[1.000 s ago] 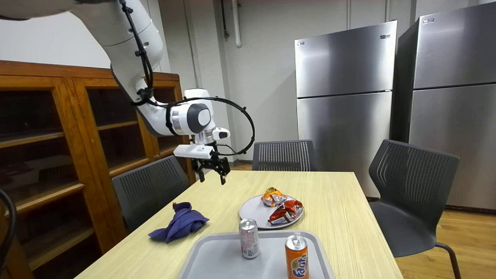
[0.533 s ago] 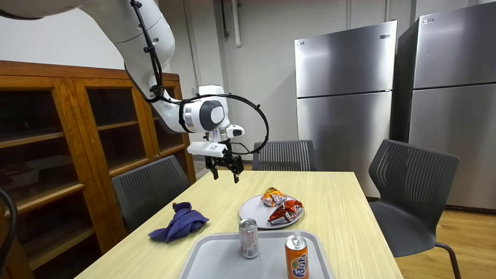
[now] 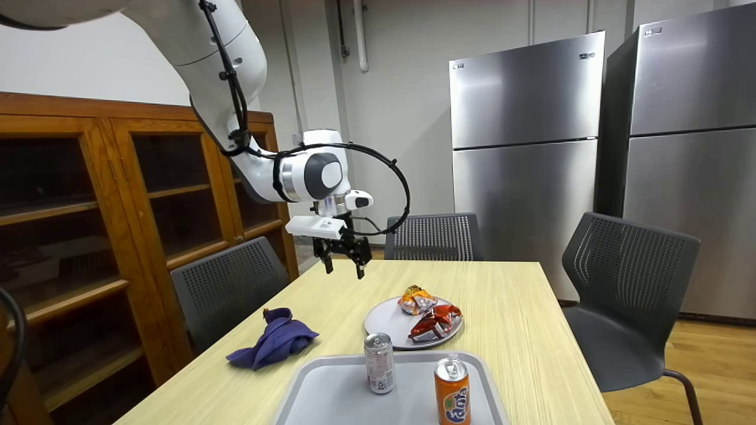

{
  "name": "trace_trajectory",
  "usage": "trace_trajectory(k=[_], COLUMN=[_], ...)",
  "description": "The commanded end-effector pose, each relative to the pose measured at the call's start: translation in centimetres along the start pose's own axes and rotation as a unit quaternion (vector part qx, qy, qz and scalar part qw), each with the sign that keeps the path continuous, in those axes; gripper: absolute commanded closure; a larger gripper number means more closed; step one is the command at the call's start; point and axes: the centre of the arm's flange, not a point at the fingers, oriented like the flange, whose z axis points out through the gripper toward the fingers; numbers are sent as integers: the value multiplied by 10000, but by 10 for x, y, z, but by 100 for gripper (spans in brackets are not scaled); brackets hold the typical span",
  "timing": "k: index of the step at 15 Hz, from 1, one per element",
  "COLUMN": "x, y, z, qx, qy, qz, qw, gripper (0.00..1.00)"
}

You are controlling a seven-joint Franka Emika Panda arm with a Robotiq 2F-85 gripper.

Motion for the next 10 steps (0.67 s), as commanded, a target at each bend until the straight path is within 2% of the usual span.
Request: trace_trajectory(k=[1,10], x=[7,66], y=[4,44], z=[3,31], qx=[-56,-232], qy=[76,549], qz=[65,455], qw=[9999,9972], gripper=[0,0])
